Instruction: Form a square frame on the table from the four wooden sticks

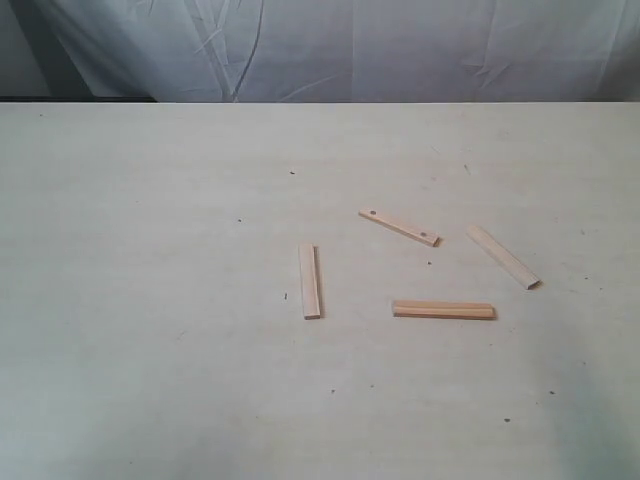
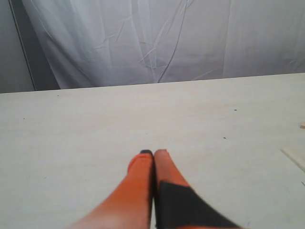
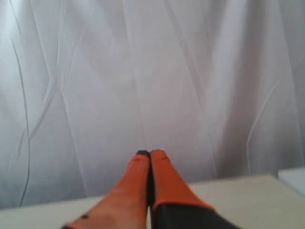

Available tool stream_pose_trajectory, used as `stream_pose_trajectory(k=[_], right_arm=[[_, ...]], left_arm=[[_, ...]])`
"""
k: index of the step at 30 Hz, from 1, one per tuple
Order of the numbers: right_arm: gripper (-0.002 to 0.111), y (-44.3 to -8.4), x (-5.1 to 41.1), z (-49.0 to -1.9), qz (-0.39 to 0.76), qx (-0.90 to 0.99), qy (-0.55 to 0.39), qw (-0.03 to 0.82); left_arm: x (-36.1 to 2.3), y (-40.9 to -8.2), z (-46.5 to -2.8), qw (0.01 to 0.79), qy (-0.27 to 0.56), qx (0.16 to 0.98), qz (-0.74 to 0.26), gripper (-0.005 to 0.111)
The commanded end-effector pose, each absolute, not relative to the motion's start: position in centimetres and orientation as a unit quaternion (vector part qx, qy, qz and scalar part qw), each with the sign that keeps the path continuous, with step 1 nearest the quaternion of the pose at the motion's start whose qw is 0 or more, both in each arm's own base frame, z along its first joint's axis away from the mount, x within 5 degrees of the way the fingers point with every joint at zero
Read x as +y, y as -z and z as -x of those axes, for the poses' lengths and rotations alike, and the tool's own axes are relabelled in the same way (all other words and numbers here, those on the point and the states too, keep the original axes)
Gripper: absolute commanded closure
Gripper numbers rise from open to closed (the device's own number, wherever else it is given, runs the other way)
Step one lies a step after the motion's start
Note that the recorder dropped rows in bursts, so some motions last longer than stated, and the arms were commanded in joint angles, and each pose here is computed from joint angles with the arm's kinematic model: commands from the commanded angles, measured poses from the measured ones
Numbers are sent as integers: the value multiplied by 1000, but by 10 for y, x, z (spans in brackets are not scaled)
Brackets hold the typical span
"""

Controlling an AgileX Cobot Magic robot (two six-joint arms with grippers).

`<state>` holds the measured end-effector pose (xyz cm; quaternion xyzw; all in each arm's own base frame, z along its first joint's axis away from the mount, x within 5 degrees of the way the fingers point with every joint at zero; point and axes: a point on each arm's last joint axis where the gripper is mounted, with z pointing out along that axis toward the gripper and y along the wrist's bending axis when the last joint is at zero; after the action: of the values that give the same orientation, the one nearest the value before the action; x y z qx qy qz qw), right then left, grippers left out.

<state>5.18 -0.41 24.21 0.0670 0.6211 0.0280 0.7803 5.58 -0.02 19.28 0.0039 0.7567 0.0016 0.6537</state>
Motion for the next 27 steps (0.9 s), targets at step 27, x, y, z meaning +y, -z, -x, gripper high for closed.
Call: stream_pose_trajectory(k=[27], right_arm=[[103,-232,145,-323,300,935,-116,147]], left_arm=[[-1,-192,-56,654,3,756,-5,107]])
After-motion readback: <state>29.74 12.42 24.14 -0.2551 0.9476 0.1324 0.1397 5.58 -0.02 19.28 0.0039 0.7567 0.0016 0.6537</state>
